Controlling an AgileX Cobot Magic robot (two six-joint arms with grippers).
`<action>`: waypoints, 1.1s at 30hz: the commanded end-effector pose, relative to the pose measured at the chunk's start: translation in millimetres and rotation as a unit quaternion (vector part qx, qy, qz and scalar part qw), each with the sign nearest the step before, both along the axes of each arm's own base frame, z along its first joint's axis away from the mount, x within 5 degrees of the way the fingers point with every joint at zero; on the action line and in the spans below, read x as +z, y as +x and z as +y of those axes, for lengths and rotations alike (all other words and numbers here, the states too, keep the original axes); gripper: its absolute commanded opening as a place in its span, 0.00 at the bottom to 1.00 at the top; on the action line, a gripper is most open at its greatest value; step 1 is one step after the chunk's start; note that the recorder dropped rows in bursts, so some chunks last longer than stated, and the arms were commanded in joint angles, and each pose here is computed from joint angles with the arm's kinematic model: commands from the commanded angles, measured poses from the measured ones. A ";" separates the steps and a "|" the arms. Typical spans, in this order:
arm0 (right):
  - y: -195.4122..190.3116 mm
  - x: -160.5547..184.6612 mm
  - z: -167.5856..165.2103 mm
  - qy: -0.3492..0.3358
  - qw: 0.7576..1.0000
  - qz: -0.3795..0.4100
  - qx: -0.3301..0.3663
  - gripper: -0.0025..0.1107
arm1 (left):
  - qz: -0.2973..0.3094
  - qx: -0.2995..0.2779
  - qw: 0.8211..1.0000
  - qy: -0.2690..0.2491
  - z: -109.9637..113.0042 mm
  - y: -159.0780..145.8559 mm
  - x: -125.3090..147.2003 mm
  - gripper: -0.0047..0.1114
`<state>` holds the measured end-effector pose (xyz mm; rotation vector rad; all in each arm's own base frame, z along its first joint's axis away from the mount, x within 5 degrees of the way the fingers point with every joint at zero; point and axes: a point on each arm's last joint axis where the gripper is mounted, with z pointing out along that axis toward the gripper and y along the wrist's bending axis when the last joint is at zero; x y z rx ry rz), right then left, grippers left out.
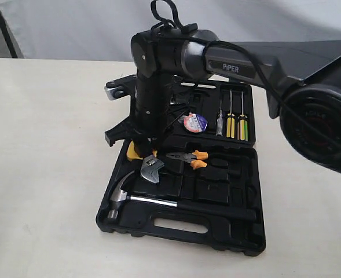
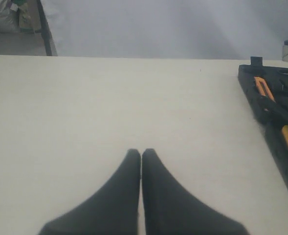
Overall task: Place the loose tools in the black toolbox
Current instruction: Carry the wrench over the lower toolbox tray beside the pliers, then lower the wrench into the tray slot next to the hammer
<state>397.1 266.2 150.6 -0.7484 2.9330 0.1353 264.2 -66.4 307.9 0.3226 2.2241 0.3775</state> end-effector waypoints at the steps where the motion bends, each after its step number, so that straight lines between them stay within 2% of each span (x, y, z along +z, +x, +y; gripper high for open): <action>1: 0.7 -3.2 -3.7 -0.008 1.000 0.010 -0.009 0.04 | -0.002 0.001 1.000 -0.014 0.1 -1.6 -0.7 0.05; 8: 2.2 34.9 -12.9 -0.001 0.999 -0.030 -0.036 0.02 | -0.002 0.001 1.000 -0.014 0.1 -1.6 -0.7 0.05; 12: 4.4 52.6 -35.2 -0.006 0.995 -0.011 -0.104 0.02 | -0.002 0.001 1.000 -0.014 0.1 -1.6 -0.7 0.05; 17: -1.8 82.3 -51.1 0.017 0.992 -0.015 -0.121 0.02 | -0.002 0.001 1.000 -0.014 0.1 -1.6 -0.7 0.05; 22: -31.6 85.9 -64.4 0.000 0.994 0.009 -0.104 0.02 | -0.002 0.001 1.000 -0.014 0.1 -1.6 -0.7 0.05; 24: -38.9 75.7 -68.0 -0.001 0.991 0.019 -0.131 0.02 | -0.002 0.001 1.000 -0.014 0.1 -1.6 -0.7 0.05; 27: -41.3 52.6 -69.6 0.021 0.972 0.012 -0.232 0.02 | -0.002 0.001 1.000 -0.014 0.1 -1.6 -0.7 0.05; 30: -44.0 35.4 -68.5 0.057 0.942 0.017 -0.330 0.02 | -0.002 0.001 1.000 -0.014 0.1 -1.6 -0.7 0.05; 31: -45.5 29.5 -67.3 0.078 0.915 0.028 -0.394 0.02 | -0.002 0.001 1.000 -0.014 0.1 -1.6 -0.7 0.05; 33: -48.7 26.5 -62.1 0.098 0.880 0.046 -0.463 0.08 | -0.002 0.001 1.000 -0.014 0.1 -1.6 -0.7 0.05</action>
